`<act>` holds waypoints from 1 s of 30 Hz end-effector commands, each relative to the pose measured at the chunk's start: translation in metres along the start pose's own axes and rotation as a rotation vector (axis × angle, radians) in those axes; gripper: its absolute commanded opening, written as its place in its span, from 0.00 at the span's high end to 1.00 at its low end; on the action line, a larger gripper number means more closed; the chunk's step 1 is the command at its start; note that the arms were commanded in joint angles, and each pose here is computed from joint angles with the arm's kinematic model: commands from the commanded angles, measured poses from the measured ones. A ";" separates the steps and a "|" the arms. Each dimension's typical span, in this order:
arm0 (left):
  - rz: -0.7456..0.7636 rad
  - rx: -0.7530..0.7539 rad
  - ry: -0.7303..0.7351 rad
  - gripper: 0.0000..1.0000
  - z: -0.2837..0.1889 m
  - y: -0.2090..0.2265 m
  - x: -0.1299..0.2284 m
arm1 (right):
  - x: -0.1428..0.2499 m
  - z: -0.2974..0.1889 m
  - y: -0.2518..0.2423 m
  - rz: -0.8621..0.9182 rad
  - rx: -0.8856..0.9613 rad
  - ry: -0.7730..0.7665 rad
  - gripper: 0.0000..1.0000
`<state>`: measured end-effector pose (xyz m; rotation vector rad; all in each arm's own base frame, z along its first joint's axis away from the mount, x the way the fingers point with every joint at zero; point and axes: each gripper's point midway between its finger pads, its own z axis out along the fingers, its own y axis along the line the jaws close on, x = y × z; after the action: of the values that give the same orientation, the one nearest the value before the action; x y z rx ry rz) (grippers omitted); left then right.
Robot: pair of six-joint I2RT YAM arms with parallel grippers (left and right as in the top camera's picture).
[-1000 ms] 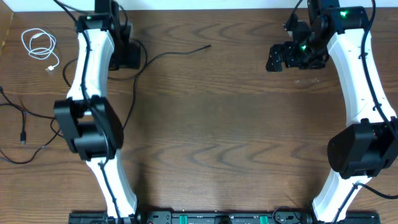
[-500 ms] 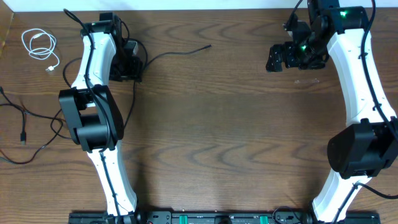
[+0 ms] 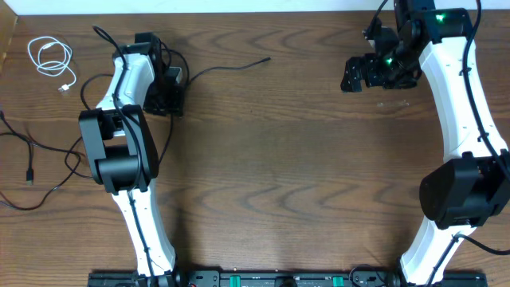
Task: Untangle cables
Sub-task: 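Drag the black cable toward the back left with the left gripper, then lay the black cable at the back left and release it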
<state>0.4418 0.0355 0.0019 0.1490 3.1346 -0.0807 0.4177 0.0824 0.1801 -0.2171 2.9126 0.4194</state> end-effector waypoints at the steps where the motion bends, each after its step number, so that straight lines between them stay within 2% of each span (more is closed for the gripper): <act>1: -0.009 0.015 0.003 0.65 0.006 -0.001 -0.001 | 0.002 0.000 0.004 -0.016 -0.011 0.004 0.01; 4: -0.054 0.014 -0.022 0.92 0.004 0.000 -0.007 | 0.002 0.000 0.004 -0.017 -0.011 0.003 0.01; 8: -0.103 0.057 -0.109 0.92 -0.031 -0.009 -0.027 | -0.002 0.000 0.004 -0.022 -0.010 -0.014 0.01; 11: -0.121 0.068 -0.238 0.93 -0.082 -0.013 -0.046 | -0.005 0.000 0.004 -0.024 -0.010 -0.025 0.01; 17: -0.189 0.053 -0.638 0.92 -0.218 -0.015 -0.080 | -0.005 0.000 0.004 -0.025 -0.010 -0.025 0.01; 22: -0.191 0.020 -0.948 0.92 -0.314 -0.012 -0.092 | -0.005 0.001 0.008 -0.034 -0.013 -0.022 0.01; 26: -0.307 -0.098 -1.044 0.92 -0.340 0.014 -0.094 | -0.004 0.002 0.012 -0.043 -0.015 -0.018 0.01; 30: -0.403 -0.235 -0.997 0.92 -0.324 0.041 -0.086 | -0.003 0.003 0.016 -0.052 -0.017 -0.013 0.01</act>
<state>0.5281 0.0540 0.3642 -0.2399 2.0470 0.0015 0.4218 0.0930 0.1815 -0.2551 2.8859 0.4212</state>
